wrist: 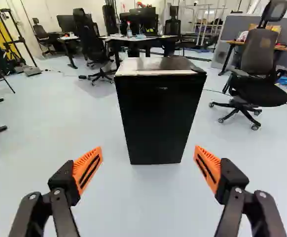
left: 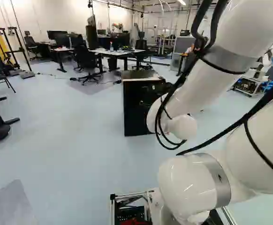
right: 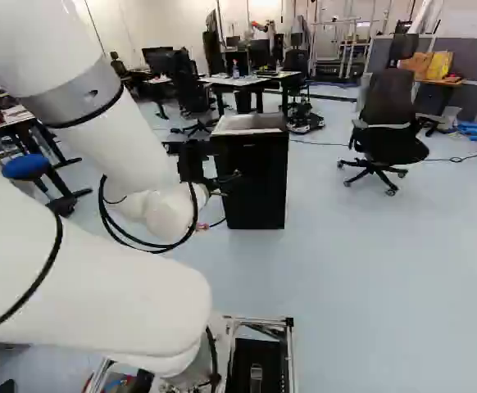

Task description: Grab a drink from the fridge

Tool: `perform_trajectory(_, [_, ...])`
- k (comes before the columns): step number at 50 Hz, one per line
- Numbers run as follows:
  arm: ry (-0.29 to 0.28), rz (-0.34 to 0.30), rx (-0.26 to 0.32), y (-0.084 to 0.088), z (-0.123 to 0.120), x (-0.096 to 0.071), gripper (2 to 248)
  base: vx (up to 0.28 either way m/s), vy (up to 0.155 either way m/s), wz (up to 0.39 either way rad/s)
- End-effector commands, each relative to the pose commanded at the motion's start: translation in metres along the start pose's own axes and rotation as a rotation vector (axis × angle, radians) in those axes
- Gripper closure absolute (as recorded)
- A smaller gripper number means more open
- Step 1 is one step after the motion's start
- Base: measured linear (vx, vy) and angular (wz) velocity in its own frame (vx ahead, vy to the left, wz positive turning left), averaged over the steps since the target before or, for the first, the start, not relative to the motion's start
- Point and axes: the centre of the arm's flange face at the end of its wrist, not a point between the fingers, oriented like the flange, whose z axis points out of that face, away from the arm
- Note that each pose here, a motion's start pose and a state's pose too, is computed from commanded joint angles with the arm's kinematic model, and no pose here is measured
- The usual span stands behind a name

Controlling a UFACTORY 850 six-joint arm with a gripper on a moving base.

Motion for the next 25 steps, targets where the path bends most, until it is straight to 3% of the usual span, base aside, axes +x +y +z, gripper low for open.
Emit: perform_trajectory(25, [0.000,0.000,0.000,0.0000,0.0000,0.0000,3,-0.003,0.001,-0.052])
